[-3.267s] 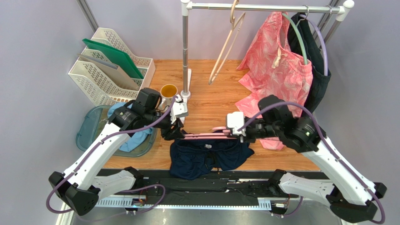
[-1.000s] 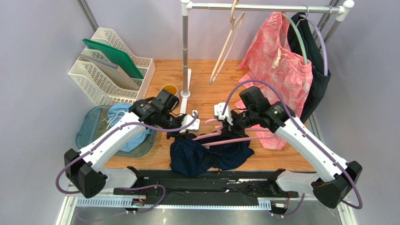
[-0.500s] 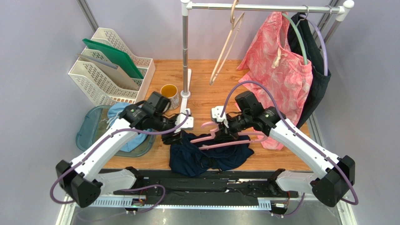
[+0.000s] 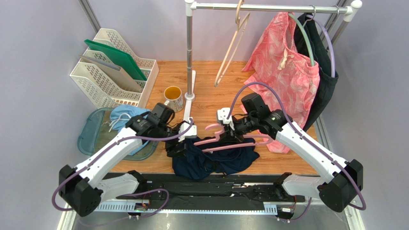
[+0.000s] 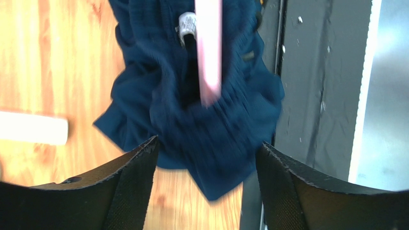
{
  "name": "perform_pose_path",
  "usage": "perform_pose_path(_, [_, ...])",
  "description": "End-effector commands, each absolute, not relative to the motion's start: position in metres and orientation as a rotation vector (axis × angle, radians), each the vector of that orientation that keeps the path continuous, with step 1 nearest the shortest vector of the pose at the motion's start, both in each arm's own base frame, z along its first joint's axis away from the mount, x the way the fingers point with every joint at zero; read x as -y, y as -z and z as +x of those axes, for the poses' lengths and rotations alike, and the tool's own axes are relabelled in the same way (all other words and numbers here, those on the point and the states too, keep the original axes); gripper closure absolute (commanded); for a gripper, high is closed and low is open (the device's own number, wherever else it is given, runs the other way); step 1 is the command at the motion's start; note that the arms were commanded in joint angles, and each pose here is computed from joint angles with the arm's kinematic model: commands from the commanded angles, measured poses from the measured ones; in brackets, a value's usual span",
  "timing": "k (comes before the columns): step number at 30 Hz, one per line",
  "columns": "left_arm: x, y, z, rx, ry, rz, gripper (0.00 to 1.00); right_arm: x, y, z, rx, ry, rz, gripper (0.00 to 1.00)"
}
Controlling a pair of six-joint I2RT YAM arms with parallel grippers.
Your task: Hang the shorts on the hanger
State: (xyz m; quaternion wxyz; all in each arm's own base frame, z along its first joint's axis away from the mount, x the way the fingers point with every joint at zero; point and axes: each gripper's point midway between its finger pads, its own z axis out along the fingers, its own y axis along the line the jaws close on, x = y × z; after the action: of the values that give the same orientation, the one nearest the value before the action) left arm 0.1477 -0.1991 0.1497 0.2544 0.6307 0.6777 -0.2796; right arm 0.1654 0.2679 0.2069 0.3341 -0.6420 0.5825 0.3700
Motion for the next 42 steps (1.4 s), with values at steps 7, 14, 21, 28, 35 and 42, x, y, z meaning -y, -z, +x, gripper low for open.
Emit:
perform_pose_path(7, [0.248,-0.164,0.167,-1.729,0.844,1.627,0.71,-0.279,-0.247,0.167,-1.328,-0.971,-1.624,1.00])
perform_pose_path(14, [0.243,-0.170,0.161,-1.742,0.846,1.588,1.00,-0.279,-0.252,0.177,-1.399,-0.944,-1.544,0.93])
perform_pose_path(21, [0.229,-0.161,0.154,-1.741,0.810,1.558,1.00,-0.230,-0.270,0.186,-1.750,-0.960,-1.131,0.11])
perform_pose_path(28, [0.232,-0.162,0.164,-1.845,0.842,1.457,1.00,-0.164,-0.284,0.188,-1.943,-0.799,-0.612,0.09])
perform_pose_path(35, [0.230,-0.169,0.150,-1.699,0.916,1.541,1.00,-0.144,-0.280,0.193,-2.052,-0.858,-0.306,0.25])
perform_pose_path(42, [0.218,-0.165,0.145,-1.452,0.741,1.774,1.00,-0.156,-0.286,0.209,-2.113,-1.020,-0.470,0.26])
